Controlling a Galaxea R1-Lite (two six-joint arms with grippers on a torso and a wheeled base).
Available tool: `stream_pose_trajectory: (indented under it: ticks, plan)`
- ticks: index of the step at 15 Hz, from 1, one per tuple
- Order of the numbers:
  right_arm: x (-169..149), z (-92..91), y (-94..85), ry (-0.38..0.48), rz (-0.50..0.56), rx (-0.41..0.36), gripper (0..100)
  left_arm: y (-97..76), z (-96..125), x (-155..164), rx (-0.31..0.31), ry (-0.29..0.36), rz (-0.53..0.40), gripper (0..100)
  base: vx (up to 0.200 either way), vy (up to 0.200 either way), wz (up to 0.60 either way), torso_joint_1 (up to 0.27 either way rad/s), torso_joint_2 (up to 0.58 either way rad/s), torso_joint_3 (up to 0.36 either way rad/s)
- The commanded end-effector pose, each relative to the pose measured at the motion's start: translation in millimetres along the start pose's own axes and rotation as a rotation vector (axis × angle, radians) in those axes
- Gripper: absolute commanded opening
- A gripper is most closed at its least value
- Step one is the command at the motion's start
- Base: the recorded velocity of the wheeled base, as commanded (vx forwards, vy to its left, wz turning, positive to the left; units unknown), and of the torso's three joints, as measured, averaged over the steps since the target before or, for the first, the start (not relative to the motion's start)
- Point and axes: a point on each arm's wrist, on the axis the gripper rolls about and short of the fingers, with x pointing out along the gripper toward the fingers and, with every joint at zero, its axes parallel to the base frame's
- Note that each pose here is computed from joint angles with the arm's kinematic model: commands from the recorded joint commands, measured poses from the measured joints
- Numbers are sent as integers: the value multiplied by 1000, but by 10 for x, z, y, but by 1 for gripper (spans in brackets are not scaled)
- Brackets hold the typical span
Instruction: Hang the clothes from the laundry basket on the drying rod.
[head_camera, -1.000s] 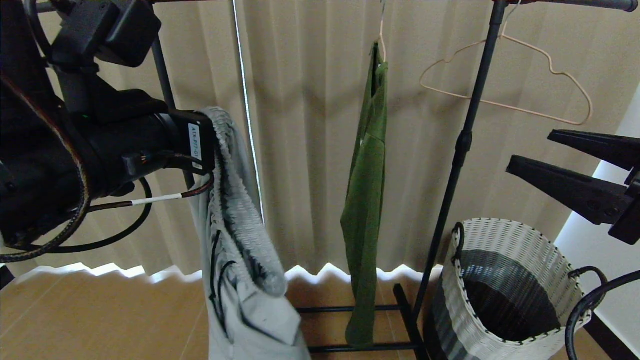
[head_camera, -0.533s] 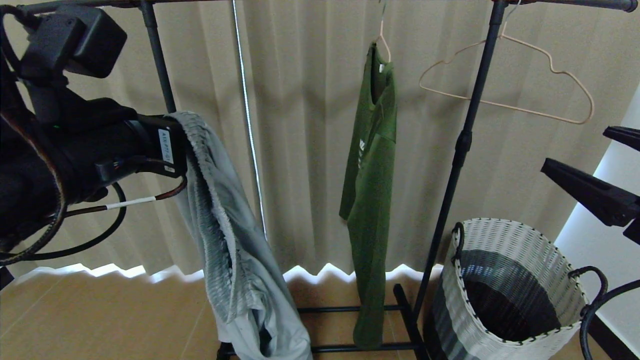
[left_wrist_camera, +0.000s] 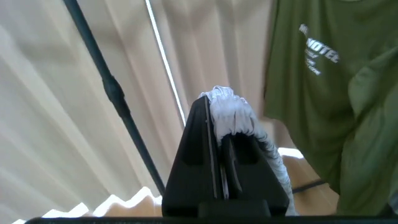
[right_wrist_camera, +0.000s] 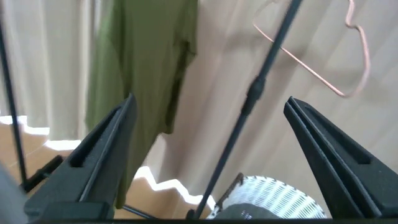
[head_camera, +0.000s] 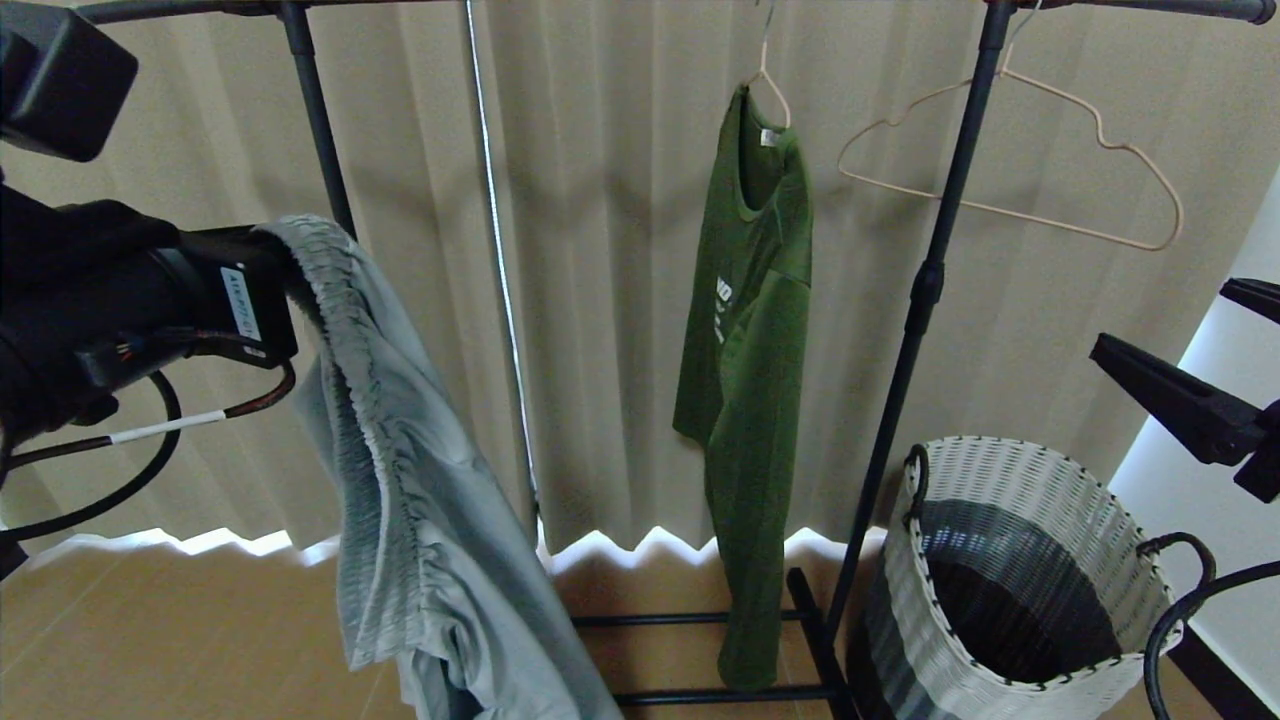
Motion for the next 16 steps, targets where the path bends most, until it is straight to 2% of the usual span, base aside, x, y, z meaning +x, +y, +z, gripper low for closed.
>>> stream_pose_trajectory:
  ticks: [1, 6, 12, 16]
  plan:
    - [40, -23, -33, 16, -20, 0, 100, 43, -10, -69, 4, -8, 14, 0, 0, 0, 0, 0, 0, 0]
    - [85, -38, -43, 31, -23, 0, 100, 79, -63, -173, 14, -6, 8, 0, 0, 0, 0, 72, -237, -233]
    - [161, -87, -80, 61, -44, -1, 100, 152, -207, -282, 55, 14, -12, 0, 0, 0, 0, 177, -521, -292]
    - [180, -95, -86, 68, -45, -1, 100, 178, -222, -308, 56, 15, -4, 0, 0, 0, 0, 193, -486, -284]
